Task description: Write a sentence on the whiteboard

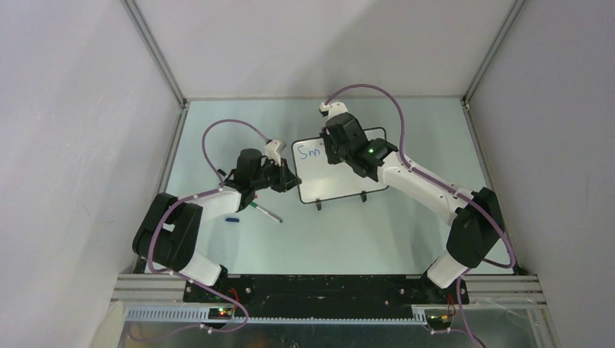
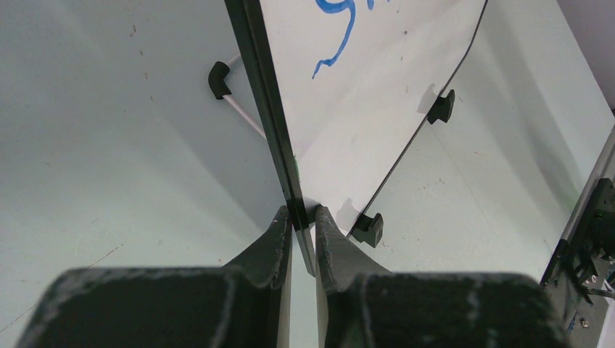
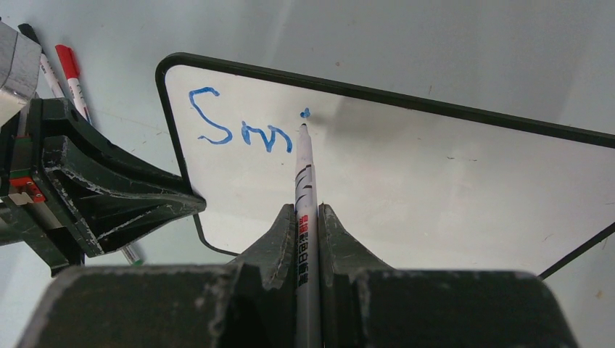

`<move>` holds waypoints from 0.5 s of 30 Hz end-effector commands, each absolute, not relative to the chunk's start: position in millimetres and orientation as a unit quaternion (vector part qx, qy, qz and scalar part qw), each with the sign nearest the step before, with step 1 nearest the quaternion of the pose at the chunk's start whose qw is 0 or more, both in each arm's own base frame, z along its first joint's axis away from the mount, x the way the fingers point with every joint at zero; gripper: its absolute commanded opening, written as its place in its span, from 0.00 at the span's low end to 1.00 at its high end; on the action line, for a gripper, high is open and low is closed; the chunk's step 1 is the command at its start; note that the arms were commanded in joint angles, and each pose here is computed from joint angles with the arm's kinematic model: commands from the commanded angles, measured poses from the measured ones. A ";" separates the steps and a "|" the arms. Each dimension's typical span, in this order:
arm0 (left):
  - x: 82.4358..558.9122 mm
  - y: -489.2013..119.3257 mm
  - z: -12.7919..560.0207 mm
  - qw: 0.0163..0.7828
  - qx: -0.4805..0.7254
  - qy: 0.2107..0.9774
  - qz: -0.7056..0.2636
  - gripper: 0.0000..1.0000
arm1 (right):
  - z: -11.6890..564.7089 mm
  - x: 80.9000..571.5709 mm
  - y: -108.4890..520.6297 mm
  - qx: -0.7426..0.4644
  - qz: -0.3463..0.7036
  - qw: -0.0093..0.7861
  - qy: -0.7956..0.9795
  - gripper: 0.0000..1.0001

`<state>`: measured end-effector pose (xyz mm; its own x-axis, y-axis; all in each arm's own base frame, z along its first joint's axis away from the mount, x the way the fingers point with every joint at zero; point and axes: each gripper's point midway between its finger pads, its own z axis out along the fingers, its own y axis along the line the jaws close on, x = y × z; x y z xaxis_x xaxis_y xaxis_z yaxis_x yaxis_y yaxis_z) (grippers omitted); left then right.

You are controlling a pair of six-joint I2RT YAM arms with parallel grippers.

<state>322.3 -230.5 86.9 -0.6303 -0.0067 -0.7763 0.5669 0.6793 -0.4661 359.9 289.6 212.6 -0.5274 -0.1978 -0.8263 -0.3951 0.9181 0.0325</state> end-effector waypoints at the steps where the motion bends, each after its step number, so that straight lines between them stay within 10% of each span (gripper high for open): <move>1: 321.0 -234.8 89.6 0.398 0.194 0.824 -0.353 0.00 | 226.6 365.7 292.4 -0.165 0.114 0.479 0.855 0.00; 15: 319.4 -236.7 90.0 0.397 0.197 0.823 -0.355 0.00 | 219.7 370.2 292.1 -0.163 0.109 0.474 0.858 0.00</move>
<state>322.1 -231.0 87.1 -0.6297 -0.0060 -0.7768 0.5680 0.6786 -0.4657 360.5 289.6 212.5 -0.5269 -0.1967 -0.8269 -0.3944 0.9183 0.0329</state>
